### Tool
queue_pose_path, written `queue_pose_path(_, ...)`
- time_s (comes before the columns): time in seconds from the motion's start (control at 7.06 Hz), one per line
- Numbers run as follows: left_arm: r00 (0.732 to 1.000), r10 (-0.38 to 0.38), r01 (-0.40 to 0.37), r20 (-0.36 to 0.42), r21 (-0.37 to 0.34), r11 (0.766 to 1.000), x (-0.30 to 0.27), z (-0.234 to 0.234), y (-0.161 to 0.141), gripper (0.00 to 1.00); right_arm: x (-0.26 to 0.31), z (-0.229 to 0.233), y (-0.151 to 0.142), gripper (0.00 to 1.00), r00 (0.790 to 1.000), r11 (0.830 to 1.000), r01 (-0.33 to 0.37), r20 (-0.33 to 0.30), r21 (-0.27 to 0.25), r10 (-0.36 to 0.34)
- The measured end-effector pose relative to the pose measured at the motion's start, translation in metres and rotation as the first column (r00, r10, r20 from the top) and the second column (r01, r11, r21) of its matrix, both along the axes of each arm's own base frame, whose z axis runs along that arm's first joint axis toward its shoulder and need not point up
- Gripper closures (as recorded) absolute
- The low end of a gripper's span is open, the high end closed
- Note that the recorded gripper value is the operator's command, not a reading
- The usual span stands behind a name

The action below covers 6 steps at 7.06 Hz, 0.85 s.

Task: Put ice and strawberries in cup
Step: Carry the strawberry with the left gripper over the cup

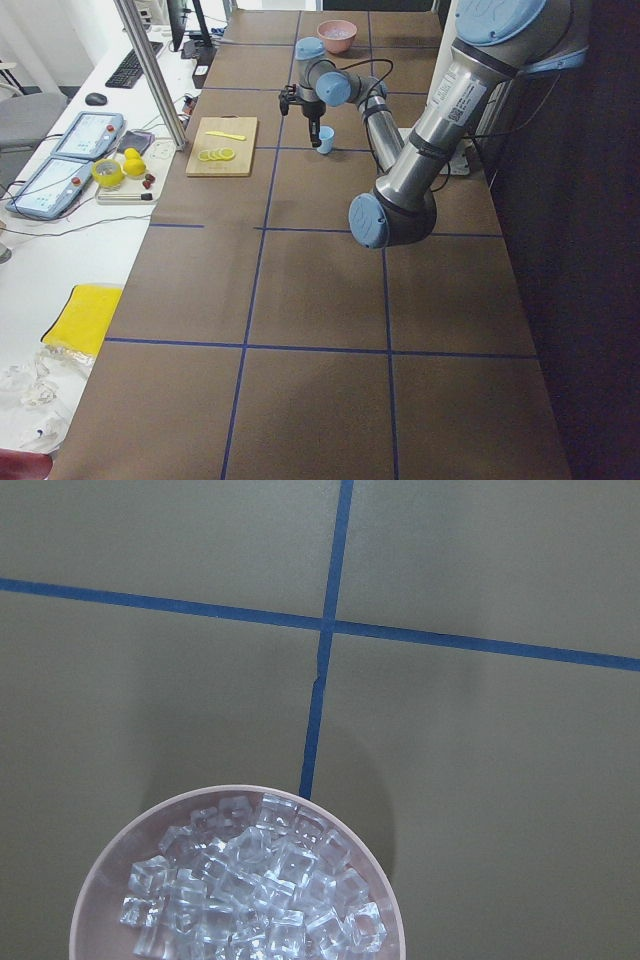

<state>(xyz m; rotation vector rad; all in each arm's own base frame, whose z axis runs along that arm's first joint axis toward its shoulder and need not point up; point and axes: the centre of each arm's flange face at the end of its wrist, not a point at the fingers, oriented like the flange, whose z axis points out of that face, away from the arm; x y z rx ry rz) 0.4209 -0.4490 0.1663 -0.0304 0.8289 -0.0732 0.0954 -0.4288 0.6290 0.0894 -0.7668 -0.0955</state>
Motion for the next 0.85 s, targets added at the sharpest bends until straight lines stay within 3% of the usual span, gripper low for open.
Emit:
queue_pose_path(0.28,0.998,-0.067,0.068,0.018,-0.045,0.997,0.073,-0.054,0.002,1.00,0.000,0.001,0.000,0.00,1.000,1.000,0.000,0.000,-0.002,0.000)
queue_pose_path(0.57,0.996,-0.082,0.083,0.023,-0.064,0.994,0.124,-0.081,0.014,0.94,0.000,0.001,0.000,0.00,1.000,1.000,0.000,0.000,-0.002,0.000)
queue_pose_path(0.71,0.996,-0.080,0.082,0.024,-0.061,0.995,0.139,-0.083,0.025,0.79,0.000,0.001,0.000,0.00,1.000,1.000,0.000,0.000,-0.002,0.000)
queue_pose_path(0.85,0.997,-0.078,0.080,0.024,-0.057,0.995,0.146,-0.084,0.031,0.45,0.000,0.001,0.000,0.00,1.000,1.000,0.000,0.000,-0.002,0.000)
